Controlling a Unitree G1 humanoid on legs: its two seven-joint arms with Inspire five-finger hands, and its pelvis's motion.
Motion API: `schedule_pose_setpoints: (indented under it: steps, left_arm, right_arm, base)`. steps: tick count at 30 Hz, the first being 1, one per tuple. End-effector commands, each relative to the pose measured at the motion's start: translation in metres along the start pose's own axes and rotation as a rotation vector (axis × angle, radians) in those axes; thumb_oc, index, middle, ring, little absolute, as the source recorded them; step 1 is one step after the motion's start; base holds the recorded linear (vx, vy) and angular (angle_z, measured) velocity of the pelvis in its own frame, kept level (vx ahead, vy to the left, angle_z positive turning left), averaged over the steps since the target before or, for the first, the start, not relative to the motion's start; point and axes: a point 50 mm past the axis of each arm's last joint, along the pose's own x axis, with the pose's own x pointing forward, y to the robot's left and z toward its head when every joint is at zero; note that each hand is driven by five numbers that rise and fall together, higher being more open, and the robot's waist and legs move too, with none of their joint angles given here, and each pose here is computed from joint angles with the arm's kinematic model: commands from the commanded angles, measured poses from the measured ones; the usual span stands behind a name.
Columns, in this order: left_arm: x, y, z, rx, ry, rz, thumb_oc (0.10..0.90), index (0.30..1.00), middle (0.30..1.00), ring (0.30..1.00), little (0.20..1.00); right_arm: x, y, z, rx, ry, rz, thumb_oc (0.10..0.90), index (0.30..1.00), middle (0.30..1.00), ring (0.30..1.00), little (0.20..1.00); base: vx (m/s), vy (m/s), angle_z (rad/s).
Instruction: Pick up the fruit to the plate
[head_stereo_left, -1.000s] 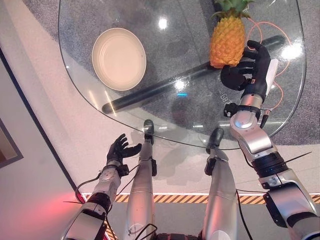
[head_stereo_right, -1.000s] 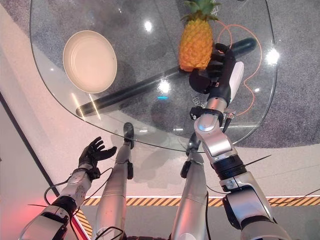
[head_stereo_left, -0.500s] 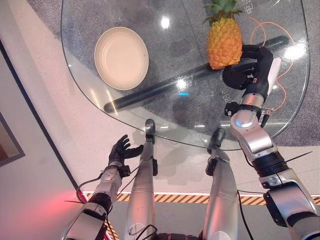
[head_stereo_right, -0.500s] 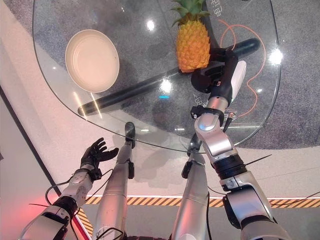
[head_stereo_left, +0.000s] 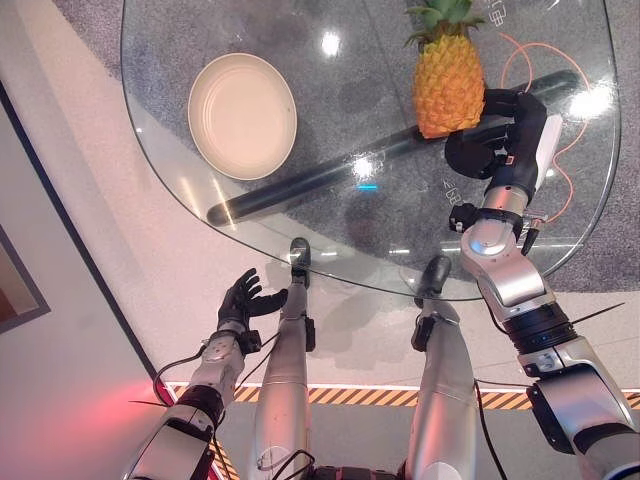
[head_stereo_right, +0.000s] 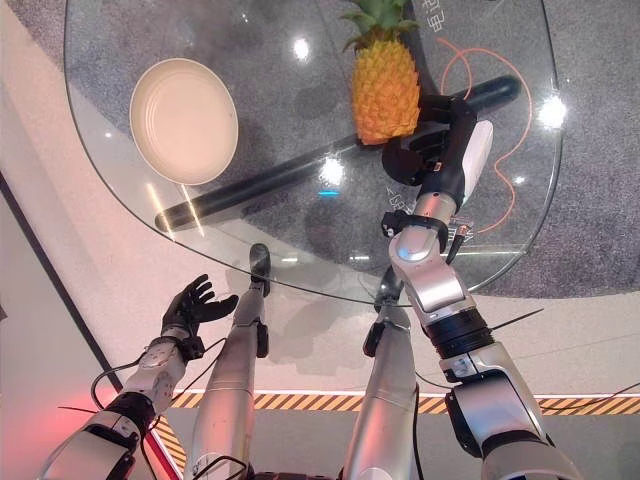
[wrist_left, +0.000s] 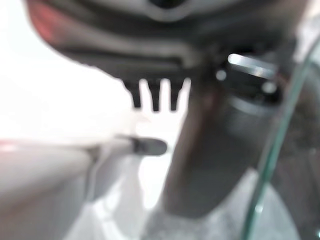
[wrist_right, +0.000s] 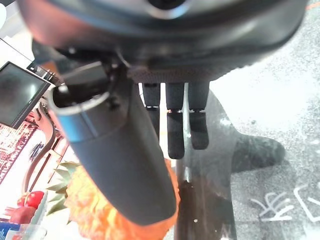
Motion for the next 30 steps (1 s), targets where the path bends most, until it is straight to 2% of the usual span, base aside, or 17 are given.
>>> schedule_pose_setpoints:
  steps: [1, 2, 22, 30]
  left_arm:
    - [-0.013, 0.015, -0.026, 0.026, 0.06, 0.054, 0.8, 0.9, 0.9, 0.9, 0.9]
    - [-0.013, 0.015, -0.026, 0.025, 0.059, 0.055, 0.8, 0.9, 0.9, 0.9, 0.9]
    - [-0.014, 0.019, -0.026, 0.002, 0.055, 0.079, 0.8, 0.9, 0.9, 0.9, 0.9]
    - [-0.016, 0.02, -0.029, -0.003, 0.059, 0.08, 0.8, 0.9, 0.9, 0.9, 0.9]
  right_arm:
    - [0.011, -0.018, 0.051, 0.085, -0.247, -0.127, 0.58, 0.712, 0.712, 0.712, 0.68]
    - [0.011, -0.019, 0.051, 0.079, -0.253, -0.135, 0.8, 0.9, 0.9, 0.9, 0.9]
    - [-0.001, -0.057, 0.07, 0.081, -0.44, -0.415, 0.8, 0.9, 0.9, 0.9, 0.9]
    - [-0.007, -0.06, 0.089, 0.144, -0.537, -0.386, 0.8, 0.9, 0.9, 0.9, 0.9]
  base:
    - [0.0, 0.0, 0.0]
    - [0.0, 0.0, 0.0]
    - [0.0, 0.0, 0.0]
    - [0.0, 0.0, 0.0]
